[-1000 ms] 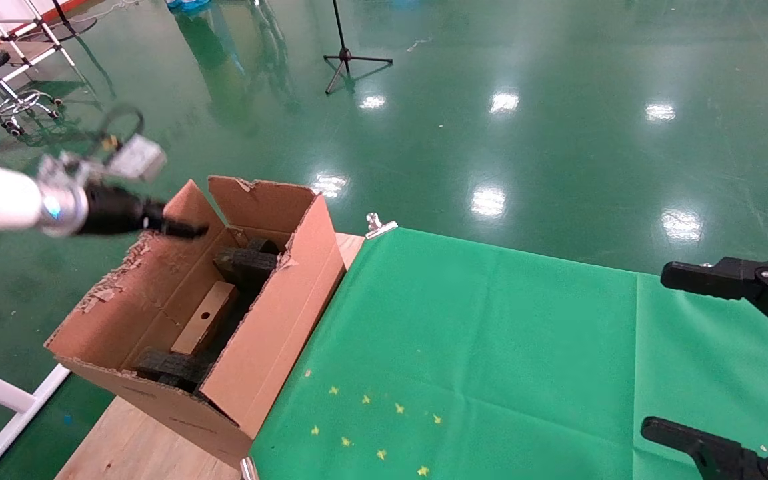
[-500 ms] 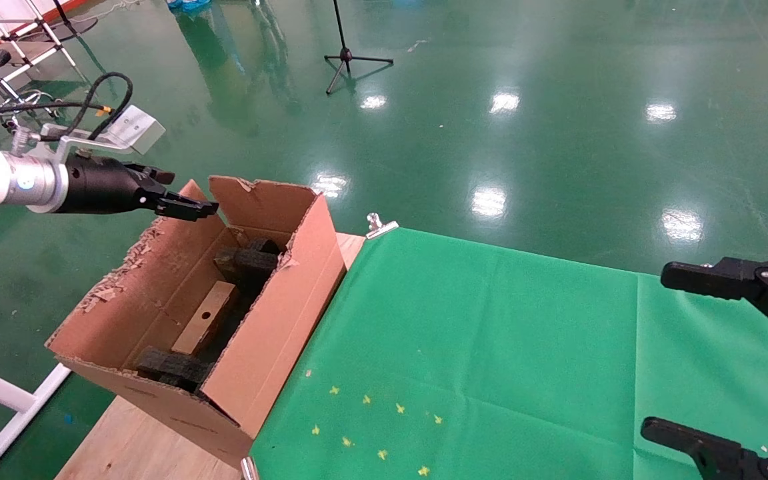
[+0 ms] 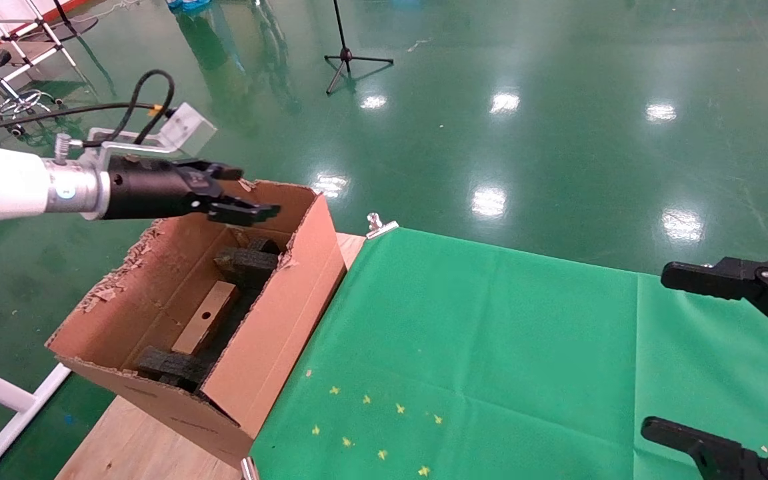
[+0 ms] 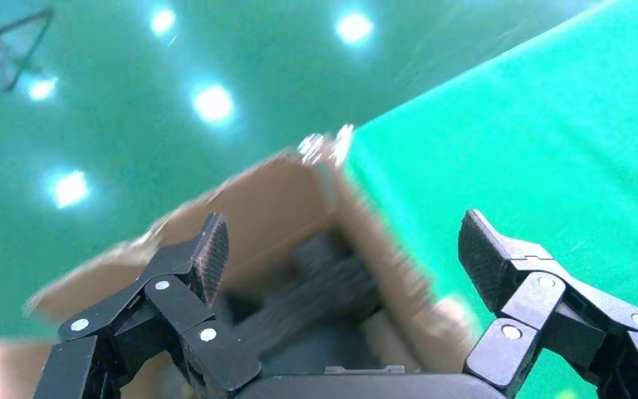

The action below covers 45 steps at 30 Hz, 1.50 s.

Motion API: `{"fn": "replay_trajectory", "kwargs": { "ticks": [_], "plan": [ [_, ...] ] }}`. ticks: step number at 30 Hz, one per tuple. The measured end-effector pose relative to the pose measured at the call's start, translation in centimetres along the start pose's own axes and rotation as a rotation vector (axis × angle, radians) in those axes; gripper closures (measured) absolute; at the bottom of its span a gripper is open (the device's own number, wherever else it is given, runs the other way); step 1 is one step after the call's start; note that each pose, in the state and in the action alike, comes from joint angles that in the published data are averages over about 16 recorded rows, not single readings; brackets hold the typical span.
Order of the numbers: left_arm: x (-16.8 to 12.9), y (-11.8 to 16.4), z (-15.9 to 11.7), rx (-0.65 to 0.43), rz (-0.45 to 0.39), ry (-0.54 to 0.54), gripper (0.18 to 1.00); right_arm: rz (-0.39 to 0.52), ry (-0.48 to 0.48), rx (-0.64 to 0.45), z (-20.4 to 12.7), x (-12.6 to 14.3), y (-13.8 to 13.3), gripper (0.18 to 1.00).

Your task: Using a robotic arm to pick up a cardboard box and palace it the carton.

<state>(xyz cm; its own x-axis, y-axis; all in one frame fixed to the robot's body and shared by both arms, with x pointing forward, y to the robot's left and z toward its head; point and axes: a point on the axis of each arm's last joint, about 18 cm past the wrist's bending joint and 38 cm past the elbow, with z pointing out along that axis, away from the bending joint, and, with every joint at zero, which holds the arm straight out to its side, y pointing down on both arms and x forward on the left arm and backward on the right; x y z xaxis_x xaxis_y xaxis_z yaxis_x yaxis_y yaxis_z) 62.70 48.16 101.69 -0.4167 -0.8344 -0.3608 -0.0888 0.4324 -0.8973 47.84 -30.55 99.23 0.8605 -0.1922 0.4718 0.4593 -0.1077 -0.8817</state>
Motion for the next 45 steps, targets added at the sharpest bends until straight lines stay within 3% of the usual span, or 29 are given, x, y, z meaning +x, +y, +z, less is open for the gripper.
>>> {"fn": "replay_trajectory", "kwargs": {
  "ticks": [21,45],
  "plan": [
    [10.7,-3.0,-0.1,0.289,0.103,0.376,0.184,0.000,0.000,0.000,0.0,0.0,0.0,0.178],
    [21.2,-4.3,-5.9,0.588,0.225,0.757,0.184,0.000,0.000,0.000,0.0,0.0,0.0,0.178]
  ]
}}
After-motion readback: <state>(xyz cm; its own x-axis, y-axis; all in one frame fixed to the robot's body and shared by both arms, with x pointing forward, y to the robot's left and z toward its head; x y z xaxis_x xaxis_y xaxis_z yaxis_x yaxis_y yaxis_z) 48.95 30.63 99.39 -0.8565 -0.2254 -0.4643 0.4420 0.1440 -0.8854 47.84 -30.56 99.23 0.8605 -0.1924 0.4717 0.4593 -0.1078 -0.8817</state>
